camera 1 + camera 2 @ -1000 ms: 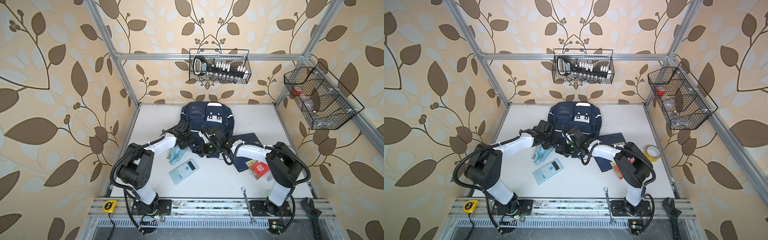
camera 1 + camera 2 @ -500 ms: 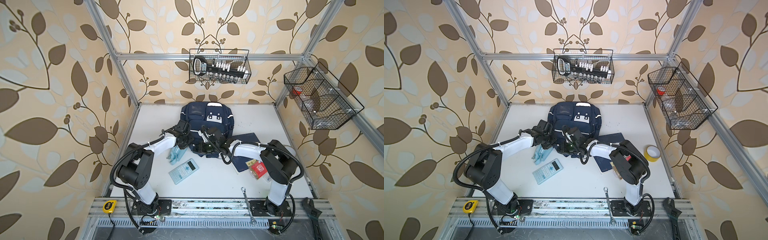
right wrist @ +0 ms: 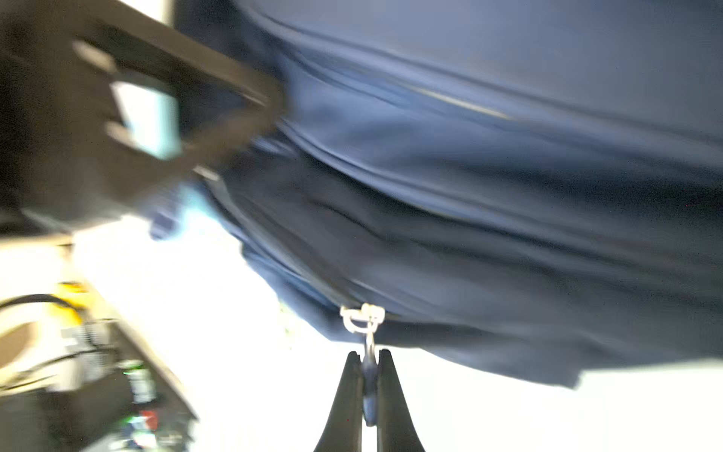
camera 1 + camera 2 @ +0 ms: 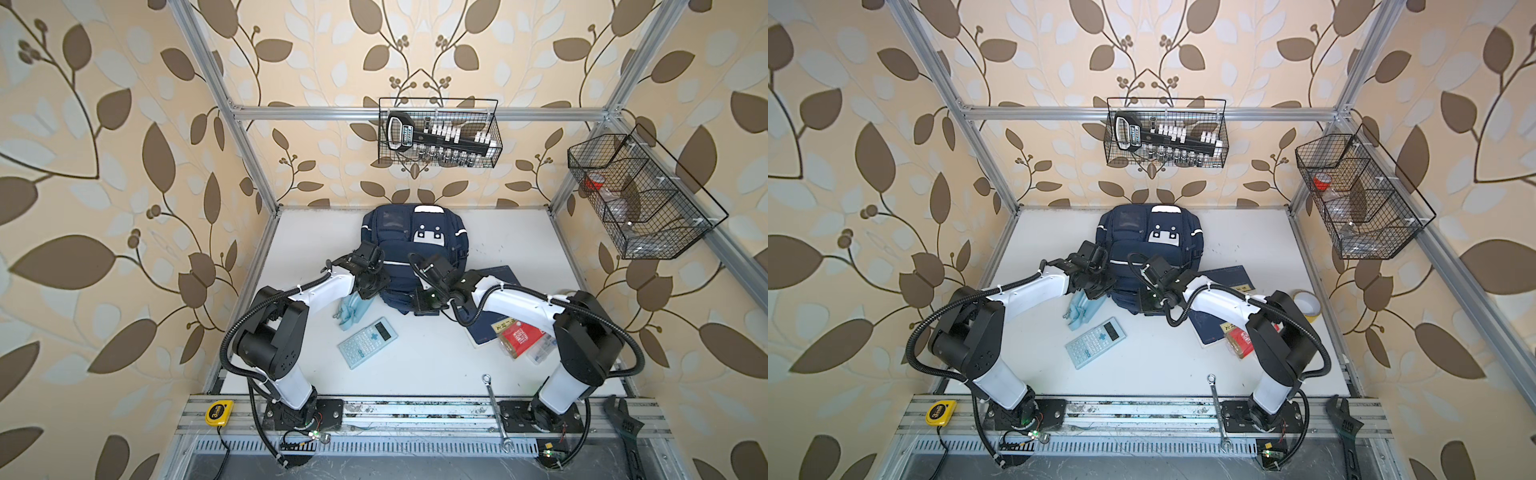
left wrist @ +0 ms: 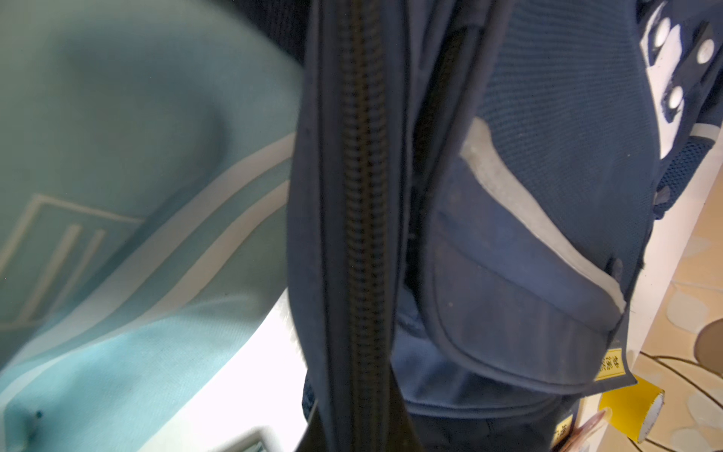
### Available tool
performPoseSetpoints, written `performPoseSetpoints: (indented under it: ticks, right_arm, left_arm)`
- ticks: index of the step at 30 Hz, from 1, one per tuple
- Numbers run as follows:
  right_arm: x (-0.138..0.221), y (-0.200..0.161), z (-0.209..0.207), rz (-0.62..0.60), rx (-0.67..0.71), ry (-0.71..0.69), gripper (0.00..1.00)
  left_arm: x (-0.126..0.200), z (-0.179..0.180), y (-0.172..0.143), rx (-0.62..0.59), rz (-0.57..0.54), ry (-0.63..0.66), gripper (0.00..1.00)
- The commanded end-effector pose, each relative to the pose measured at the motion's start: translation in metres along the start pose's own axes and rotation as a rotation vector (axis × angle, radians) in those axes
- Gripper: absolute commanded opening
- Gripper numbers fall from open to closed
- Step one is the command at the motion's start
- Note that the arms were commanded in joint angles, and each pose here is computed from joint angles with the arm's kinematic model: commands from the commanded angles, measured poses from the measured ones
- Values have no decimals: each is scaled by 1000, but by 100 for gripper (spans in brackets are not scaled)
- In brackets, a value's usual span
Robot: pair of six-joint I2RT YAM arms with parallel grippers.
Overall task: Pack books, pencil case, and school supplies into a backpack
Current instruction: Unzip the student bag at the top-center of the table.
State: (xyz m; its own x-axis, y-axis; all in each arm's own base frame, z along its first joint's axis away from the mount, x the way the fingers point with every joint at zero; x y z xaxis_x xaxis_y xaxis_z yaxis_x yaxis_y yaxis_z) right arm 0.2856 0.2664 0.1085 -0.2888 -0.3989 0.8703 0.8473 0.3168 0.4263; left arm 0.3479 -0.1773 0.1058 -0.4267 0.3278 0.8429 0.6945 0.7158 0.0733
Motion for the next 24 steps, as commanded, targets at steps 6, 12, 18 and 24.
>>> performPoseSetpoints:
  ticks: [6,12,18,24]
  right_arm:
    - [18,-41,-163,196,-109,-575,0]
    - [9,13,-221,71,-198,-599,0]
    - [23,68,-246,-64,-233,-592,0]
    - [25,87,-210,-138,-111,-449,0]
  left_arm:
    - [74,-25,33,-78,-244,-64,0]
    - [72,-14,28,-83,-221,-40,0]
    - [63,2,26,-85,-219,7,0]
    - [52,6,21,-74,-180,6,0]
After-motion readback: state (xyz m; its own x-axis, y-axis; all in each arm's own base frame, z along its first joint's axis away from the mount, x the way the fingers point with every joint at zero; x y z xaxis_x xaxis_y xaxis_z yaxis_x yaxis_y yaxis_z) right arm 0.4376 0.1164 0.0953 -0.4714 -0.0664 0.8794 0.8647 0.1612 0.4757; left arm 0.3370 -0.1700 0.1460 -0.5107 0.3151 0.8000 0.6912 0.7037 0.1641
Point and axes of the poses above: each gripper's point midway between its finger pads, its own x axis back along the fingers, its own z axis along the line the jaws close on, y = z × x, the point moved 3 cm from there along x, back along the fingers, and after that the axes turned 15 degrees about x, right-handed, at the moved point
